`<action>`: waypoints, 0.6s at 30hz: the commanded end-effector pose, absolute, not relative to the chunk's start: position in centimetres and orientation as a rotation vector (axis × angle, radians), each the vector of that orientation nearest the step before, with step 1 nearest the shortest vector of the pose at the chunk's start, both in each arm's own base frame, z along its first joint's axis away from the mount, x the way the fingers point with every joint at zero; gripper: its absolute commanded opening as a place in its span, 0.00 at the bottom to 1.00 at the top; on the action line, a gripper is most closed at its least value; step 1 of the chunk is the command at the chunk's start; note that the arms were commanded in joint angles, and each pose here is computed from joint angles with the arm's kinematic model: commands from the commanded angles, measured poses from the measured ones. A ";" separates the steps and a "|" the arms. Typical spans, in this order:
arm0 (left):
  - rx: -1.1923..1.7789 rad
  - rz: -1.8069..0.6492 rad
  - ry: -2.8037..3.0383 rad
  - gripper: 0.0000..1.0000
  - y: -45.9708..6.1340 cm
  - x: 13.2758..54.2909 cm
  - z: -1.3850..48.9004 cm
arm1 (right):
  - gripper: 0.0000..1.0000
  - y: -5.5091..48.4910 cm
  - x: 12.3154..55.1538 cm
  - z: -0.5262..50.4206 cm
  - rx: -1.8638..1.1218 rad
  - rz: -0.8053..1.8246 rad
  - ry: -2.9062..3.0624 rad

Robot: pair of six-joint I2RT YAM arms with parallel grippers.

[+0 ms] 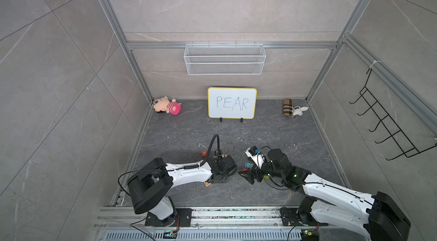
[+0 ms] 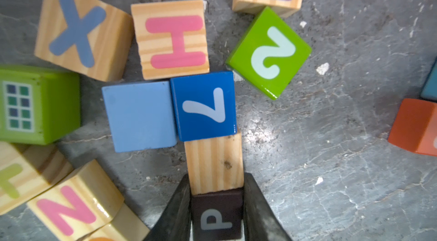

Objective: Spell the uppercase word “pear” with letter blocks
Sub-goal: Pick up the letter block from the center of the board.

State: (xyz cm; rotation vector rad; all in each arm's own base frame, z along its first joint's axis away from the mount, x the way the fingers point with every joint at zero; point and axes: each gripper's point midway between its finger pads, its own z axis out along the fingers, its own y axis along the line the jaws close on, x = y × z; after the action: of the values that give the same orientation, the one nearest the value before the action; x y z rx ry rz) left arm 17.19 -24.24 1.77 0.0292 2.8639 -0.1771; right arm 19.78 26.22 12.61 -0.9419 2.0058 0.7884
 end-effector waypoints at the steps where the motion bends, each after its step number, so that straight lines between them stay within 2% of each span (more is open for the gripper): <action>1: 0.003 -0.162 2.886 0.25 -24.2 17.1 1.8 | 0.99 26.5 20.2 13.3 -0.951 0.764 1.991; 13: -0.047 -0.142 2.862 0.23 -22.8 17.2 6.2 | 0.99 26.8 20.8 14.5 -0.934 0.757 1.958; 18: -0.055 -0.176 2.839 0.22 -22.7 18.4 9.1 | 0.99 26.9 21.3 15.3 -0.918 0.748 1.924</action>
State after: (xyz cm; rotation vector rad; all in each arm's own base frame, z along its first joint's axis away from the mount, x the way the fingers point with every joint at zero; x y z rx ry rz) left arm 17.71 -23.78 6.78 -0.0255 2.8555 -0.1863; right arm 20.60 26.36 13.52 -0.9204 1.9864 0.7619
